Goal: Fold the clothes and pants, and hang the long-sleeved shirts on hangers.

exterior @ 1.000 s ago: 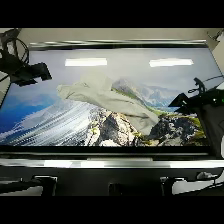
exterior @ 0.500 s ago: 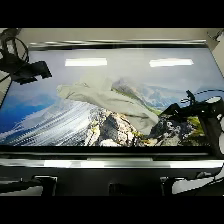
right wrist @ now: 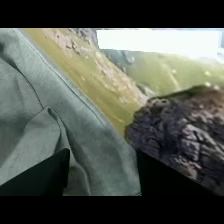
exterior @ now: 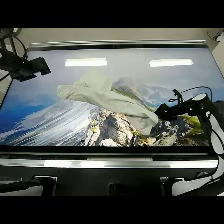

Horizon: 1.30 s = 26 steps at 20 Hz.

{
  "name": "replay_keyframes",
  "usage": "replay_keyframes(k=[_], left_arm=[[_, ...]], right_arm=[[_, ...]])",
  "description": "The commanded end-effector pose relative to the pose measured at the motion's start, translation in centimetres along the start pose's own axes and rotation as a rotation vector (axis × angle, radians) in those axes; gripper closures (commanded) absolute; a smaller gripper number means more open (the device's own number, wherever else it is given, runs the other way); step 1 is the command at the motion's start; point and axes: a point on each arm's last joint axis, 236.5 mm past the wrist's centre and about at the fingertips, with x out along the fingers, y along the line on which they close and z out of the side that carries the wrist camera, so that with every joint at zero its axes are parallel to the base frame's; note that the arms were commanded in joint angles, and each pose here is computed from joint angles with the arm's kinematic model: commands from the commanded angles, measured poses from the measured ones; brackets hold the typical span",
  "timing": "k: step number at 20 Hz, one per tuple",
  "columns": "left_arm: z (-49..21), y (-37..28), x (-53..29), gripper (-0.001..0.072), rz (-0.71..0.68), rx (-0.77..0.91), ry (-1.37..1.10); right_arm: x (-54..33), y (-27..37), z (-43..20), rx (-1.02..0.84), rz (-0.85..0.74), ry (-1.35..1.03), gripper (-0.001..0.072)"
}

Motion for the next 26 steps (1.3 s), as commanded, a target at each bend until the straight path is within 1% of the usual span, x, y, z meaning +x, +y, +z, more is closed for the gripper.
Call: replay_keyframes(k=[1, 2, 3, 4, 5, 6, 7, 8, 9, 11, 12, 14, 17, 19, 20, 21, 23, 26], left_arm=[[0.4, 0.9, 0.0, -0.0002, 0.010, -0.022, -0.009], [0.5, 1.2, 0.0, -0.0002, 0.013, -0.027, -0.010], [0.6, 1.5, 0.0, -0.0002, 0.016, -0.031, -0.011], [0.6, 1.6, 0.0, -0.0002, 0.017, -0.033, -0.012], [0.6, 1.7, 0.1, 0.0011, 0.019, -0.037, -0.011], [0.7, 2.0, 0.2, 0.0095, 0.023, -0.042, -0.008], [0.7, 2.3, 0.5, 0.0133, 0.029, -0.050, -0.004], [0.7, 3.0, 0.9, 0.0131, 0.036, -0.071, 0.004], [0.5, 4.1, 1.6, 0.0128, 0.051, -0.096, 0.019], [-0.3, 6.7, 3.8, 0.0107, 0.077, -0.148, 0.061], [-1.1, 7.9, 5.4, 0.0107, 0.065, -0.189, 0.087], [-2.5, 9.4, 9.4, 0.0107, -0.051, -0.322, 0.127], [-2.6, 10.8, 14.8, 0.0105, -0.266, -0.537, 0.109], [-2.1, 10.7, 17.7, 0.0052, -0.385, -0.638, 0.111], [-1.9, 10.3, 19.1, 0.0051, -0.436, -0.669, 0.112], [-1.8, 9.6, 20.5, 0.0051, -0.490, -0.684, 0.110], [-2.5, 8.3, 23.0, 0.0051, -0.559, -0.634, 0.111], [-4.4, 7.9, 26.1, 0.0051, -0.556, -0.601, 0.155]], right_arm=[[0.5, -1.9, -1.4, -0.012, -0.099, 0.065, 0.0186], [0.5, -2.4, -1.6, -0.012, -0.120, 0.073, 0.0198], [0.5, -2.5, -1.5, -0.012, -0.125, 0.070, 0.0269], [0.5, -2.6, -1.2, -0.006, -0.130, 0.057, 0.0297], [0.5, -2.7, -0.9, 0.003, -0.135, 0.044, 0.0364], [0.5, -2.8, -0.8, 0.003, -0.137, 0.038, 0.0458], [0.5, -2.8, -0.8, 0.002, -0.137, 0.037, 0.0528], [0.5, -2.8, -0.8, 0.003, -0.137, 0.039, 0.0633], [0.5, -2.7, -0.9, 0.003, -0.135, 0.042, 0.0675], [0.5, -2.3, -1.1, 0.008, -0.118, 0.051, 0.0676], [0.5, -2.1, -1.2, 0.010, -0.112, 0.056, 0.0676], [0.5, -2.0, -1.5, 0.020, -0.105, 0.065, 0.0676], [0.5, -1.3, -2.2, 0.044, -0.080, 0.097, 0.0676], [0.4, -1.0, -2.7, 0.066, -0.068, 0.118, 0.0676], [0.4, -1.0, -2.8, 0.079, -0.067, 0.123, 0.0676], [0.4, -0.9, -3.0, 0.083, -0.065, 0.129, 0.0676], [0.4, -0.9, -3.1, 0.102, -0.065, 0.135, 0.0676], [0.4, -0.9, -3.2, 0.126, -0.067, 0.136, 0.0676]])
